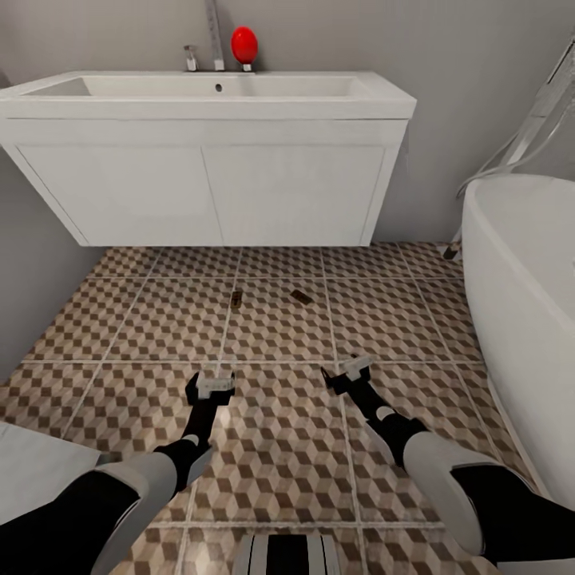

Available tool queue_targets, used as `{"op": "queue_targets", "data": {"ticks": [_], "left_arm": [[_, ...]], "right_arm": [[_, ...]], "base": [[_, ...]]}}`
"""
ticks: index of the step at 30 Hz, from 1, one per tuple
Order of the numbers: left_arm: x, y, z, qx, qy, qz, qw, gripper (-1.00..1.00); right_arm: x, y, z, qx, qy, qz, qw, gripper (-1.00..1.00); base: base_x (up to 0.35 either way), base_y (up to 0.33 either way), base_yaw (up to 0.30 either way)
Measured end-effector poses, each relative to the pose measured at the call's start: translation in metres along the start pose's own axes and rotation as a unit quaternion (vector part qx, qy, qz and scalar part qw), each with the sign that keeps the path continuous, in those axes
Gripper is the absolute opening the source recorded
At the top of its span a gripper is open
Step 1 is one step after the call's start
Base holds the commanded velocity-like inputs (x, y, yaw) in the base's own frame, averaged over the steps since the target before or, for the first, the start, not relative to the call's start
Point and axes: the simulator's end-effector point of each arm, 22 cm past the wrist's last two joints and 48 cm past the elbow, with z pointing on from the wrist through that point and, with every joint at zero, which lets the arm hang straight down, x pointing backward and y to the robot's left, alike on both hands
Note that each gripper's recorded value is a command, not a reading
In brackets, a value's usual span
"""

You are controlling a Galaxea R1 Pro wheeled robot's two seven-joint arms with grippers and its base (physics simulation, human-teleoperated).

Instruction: Take the four mousetraps from the cabinet in the bathroom and place them on the bathroom floor. Make sure all four end up on the same floor surface, and ensure that at least two of them are either under or directly next to the same bathroom sink.

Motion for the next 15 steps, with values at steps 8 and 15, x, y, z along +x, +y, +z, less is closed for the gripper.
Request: {"op": "queue_targets", "data": {"ticks": [8,15], "left_arm": [[-0.015,0.003,-0.01,-0.001,-0.021,-0.003,0.9998,1.0],[-0.033,0.006,-0.014,-0.004,-0.037,-0.003,0.9993,1.0]], "right_arm": [[-0.012,-0.006,-0.01,0.009,-0.01,0.004,0.9999,1.0],[-0.012,-0.003,-0.022,0.01,-0.009,0.005,0.9999,1.0]], "base": [[0.0,0.0,0.0],[0.0,0.0,0.0]]}}
